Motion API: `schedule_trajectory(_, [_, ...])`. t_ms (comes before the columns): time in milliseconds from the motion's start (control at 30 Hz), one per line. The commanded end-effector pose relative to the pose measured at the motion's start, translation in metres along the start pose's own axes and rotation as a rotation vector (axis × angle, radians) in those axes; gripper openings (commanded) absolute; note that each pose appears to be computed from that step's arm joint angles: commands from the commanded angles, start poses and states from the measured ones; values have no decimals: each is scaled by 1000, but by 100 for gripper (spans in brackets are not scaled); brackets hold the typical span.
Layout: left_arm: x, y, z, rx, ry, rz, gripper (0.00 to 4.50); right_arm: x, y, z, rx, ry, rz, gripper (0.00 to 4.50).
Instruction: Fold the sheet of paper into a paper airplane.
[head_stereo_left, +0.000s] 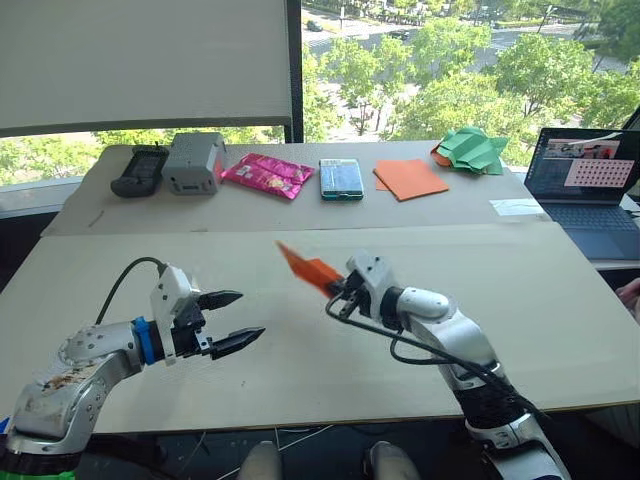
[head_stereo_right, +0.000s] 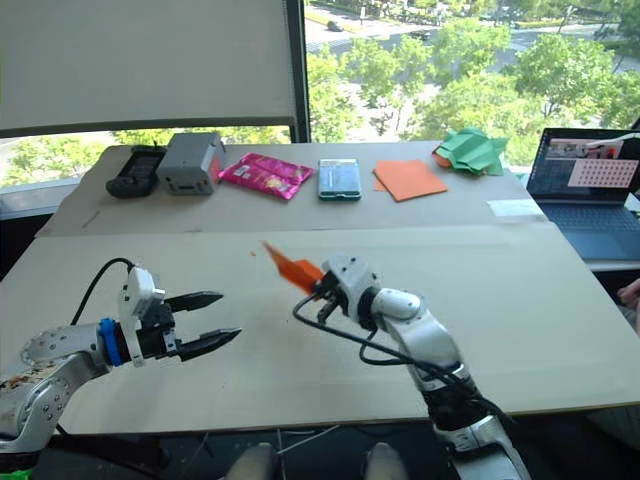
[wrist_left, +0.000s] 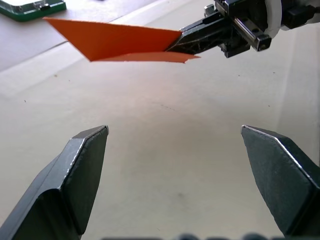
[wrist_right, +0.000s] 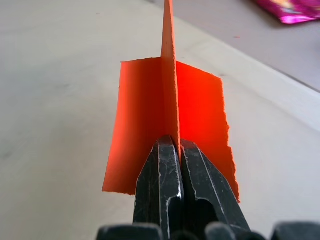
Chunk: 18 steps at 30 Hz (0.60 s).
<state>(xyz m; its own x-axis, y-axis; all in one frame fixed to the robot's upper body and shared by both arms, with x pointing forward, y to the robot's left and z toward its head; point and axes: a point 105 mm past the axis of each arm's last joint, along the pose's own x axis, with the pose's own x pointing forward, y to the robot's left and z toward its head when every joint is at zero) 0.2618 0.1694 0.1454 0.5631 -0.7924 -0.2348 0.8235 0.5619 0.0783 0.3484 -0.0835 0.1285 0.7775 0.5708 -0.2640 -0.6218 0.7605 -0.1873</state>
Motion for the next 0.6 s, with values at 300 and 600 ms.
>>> schedule_trajectory(300, [18, -23, 37, 118, -72, -138, 450, -65, -103, -57, 190, 273, -574, 1])
schedule_trajectory(600, [24, -26, 40, 117, -71, -156, 450, -60, -107, -77, 196, 316, -611, 1])
